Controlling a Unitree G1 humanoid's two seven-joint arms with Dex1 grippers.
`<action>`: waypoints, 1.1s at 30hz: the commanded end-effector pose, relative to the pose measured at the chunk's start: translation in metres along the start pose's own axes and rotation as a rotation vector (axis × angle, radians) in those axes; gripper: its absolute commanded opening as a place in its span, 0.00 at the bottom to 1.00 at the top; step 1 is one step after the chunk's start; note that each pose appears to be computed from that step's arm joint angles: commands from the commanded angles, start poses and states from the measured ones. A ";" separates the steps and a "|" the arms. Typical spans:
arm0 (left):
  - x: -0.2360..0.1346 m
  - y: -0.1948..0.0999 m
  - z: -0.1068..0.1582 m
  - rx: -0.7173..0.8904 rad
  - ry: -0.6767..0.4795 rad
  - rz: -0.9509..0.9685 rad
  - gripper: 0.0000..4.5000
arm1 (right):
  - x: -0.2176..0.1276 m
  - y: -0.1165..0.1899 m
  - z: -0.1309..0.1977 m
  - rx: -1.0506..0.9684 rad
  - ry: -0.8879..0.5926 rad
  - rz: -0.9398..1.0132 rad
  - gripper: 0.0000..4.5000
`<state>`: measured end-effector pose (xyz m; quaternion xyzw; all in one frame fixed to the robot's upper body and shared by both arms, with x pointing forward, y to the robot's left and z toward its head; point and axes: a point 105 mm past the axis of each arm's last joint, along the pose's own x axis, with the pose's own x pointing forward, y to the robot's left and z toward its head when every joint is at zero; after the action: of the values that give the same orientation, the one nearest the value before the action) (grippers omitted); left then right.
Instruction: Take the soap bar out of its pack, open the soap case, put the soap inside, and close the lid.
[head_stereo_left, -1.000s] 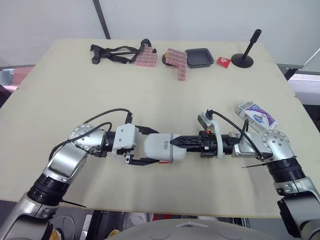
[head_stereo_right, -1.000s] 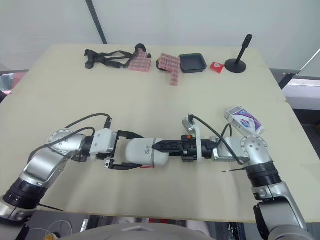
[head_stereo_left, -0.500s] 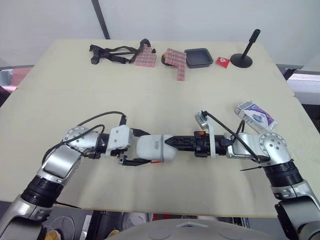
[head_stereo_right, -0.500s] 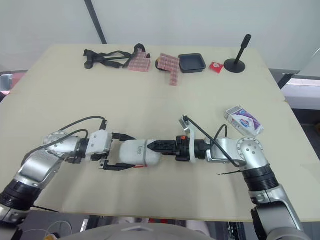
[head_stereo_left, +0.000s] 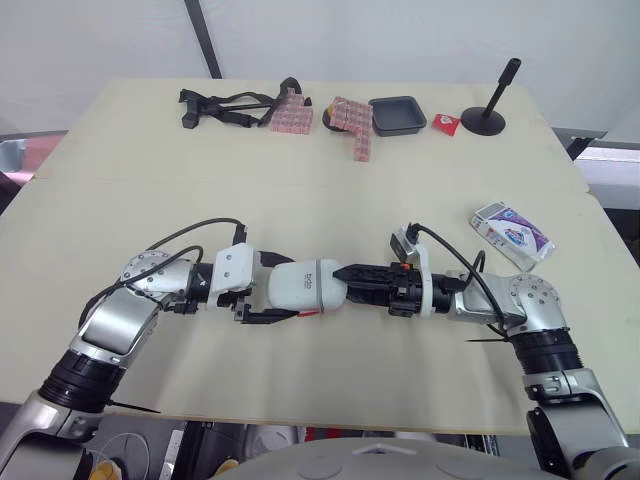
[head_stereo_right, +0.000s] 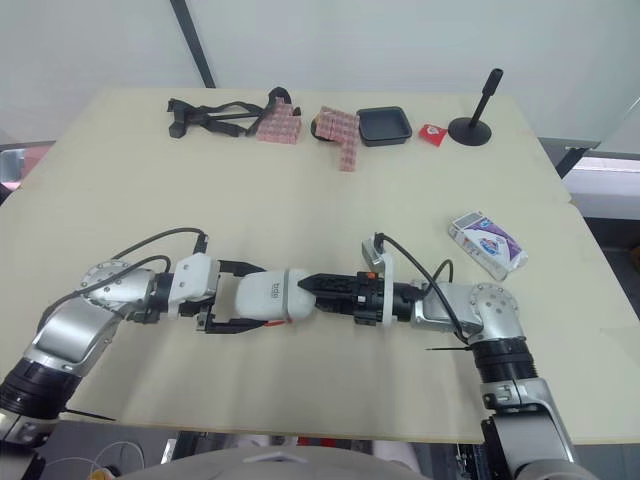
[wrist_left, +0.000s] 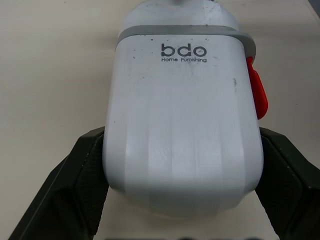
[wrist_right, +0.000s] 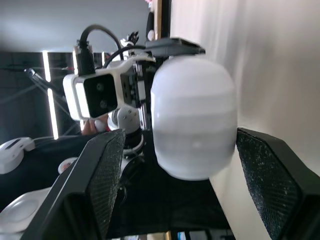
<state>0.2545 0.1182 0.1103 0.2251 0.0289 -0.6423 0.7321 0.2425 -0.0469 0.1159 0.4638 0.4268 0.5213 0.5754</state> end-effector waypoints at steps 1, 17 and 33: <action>-0.005 0.006 0.009 0.038 -0.005 0.026 0.77 | 0.003 0.009 0.002 -0.012 0.028 0.039 0.82; -0.005 0.006 0.012 0.029 -0.002 0.017 0.77 | 0.010 0.003 0.005 -0.012 0.031 -0.027 0.45; -0.008 0.001 -0.004 0.024 0.009 0.015 0.77 | -0.027 0.015 0.014 -0.044 -0.053 0.042 0.45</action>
<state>0.2550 0.1236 0.1033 0.2272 0.0372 -0.6399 0.7332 0.2508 -0.0702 0.1221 0.4669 0.4122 0.5129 0.5908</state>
